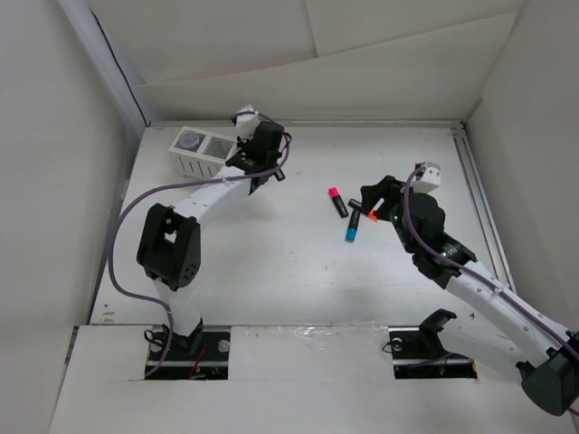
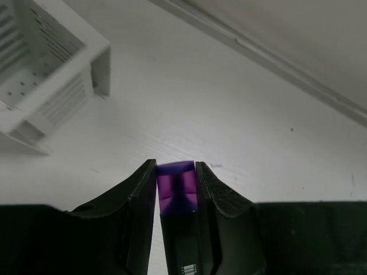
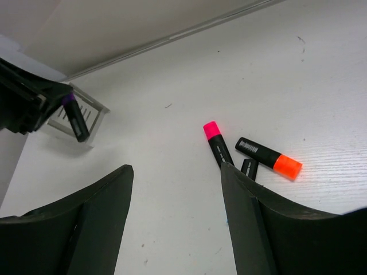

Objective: Sort the stationery into containers
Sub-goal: Pick up the pen from the center of the board, then place the pen in the storage box, then pick up the pen from the center of the board.

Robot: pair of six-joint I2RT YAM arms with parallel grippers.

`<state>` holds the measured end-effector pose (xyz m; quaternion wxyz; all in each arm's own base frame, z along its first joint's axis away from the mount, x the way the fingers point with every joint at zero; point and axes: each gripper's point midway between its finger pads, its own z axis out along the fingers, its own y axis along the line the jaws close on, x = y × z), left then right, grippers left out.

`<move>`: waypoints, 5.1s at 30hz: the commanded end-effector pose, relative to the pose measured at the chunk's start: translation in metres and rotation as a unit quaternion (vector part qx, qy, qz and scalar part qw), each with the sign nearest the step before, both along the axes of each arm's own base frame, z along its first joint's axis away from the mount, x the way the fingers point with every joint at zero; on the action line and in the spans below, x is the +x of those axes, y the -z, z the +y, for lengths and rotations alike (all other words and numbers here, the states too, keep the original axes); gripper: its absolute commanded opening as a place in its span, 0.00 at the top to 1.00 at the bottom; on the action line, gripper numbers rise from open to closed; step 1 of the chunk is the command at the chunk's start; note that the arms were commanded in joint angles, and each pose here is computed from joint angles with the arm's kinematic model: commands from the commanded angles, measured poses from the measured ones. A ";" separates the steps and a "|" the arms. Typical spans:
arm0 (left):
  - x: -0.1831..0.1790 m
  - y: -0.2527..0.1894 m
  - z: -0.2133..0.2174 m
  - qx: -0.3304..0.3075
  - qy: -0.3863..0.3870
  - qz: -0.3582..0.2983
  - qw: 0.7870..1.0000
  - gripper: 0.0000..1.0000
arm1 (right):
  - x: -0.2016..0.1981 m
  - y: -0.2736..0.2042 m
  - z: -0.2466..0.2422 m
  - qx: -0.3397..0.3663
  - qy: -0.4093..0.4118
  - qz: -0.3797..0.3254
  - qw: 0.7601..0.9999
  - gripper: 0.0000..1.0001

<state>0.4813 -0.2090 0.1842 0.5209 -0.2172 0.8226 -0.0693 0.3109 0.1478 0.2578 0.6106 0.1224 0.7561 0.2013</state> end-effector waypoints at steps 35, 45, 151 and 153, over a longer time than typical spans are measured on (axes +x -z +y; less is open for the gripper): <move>0.089 -0.105 0.214 0.282 -0.281 -0.058 0.916 0.95 | -0.004 -0.007 0.008 0.018 -0.026 -0.015 0.999 0.30; 0.093 -0.085 0.217 0.305 -0.285 -0.051 0.907 0.95 | -0.003 -0.009 0.010 0.014 -0.032 -0.015 0.999 0.30; -0.020 0.134 -0.191 0.056 0.150 0.097 0.982 0.56 | -0.020 -0.034 -0.009 0.040 -0.017 -0.050 0.998 0.52; -0.021 0.135 -0.192 0.053 0.153 0.099 0.982 0.56 | -0.021 -0.036 -0.007 0.043 -0.023 -0.054 0.997 0.49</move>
